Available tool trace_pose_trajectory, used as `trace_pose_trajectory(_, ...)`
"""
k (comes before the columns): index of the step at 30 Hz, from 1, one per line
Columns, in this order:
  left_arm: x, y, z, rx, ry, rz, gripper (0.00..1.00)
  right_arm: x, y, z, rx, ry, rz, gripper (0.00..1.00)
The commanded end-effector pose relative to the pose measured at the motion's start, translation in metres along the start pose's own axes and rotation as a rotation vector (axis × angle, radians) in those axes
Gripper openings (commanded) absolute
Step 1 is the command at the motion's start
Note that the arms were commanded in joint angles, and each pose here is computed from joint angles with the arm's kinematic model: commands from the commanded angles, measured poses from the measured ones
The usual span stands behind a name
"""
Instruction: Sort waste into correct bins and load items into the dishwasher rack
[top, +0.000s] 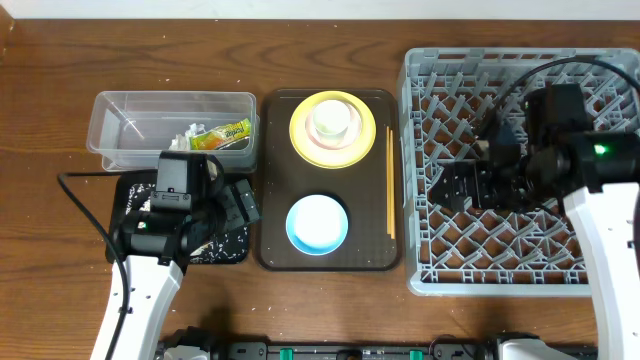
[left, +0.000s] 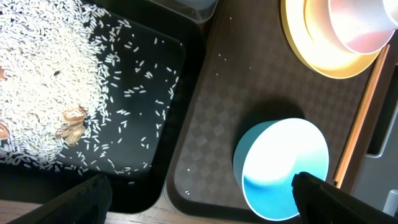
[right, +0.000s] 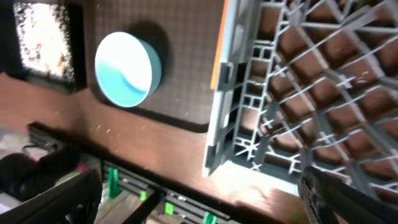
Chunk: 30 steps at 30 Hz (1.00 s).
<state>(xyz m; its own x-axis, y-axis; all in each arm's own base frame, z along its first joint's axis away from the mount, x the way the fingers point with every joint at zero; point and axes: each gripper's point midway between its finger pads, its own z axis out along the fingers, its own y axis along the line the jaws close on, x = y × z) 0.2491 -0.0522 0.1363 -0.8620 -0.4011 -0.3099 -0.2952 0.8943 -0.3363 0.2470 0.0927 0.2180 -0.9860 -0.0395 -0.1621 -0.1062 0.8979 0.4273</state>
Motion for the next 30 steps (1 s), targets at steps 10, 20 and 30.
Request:
trace_pose_trajectory(10,-0.004,-0.003,-0.004,0.013,-0.008,0.004,0.96,-0.009,0.017,-0.007,-0.087,-0.037,0.003,0.81)
trace_pose_trajectory(20,-0.004,-0.003,-0.004,0.013,-0.008,0.004,0.96,-0.009,0.023,0.007,0.045,-0.039,0.022,0.47)
trace_pose_trajectory(30,-0.004,-0.003,-0.004,0.013,-0.008,0.004,0.96,-0.031,0.071,0.048,0.177,-0.220,-0.109,0.43)
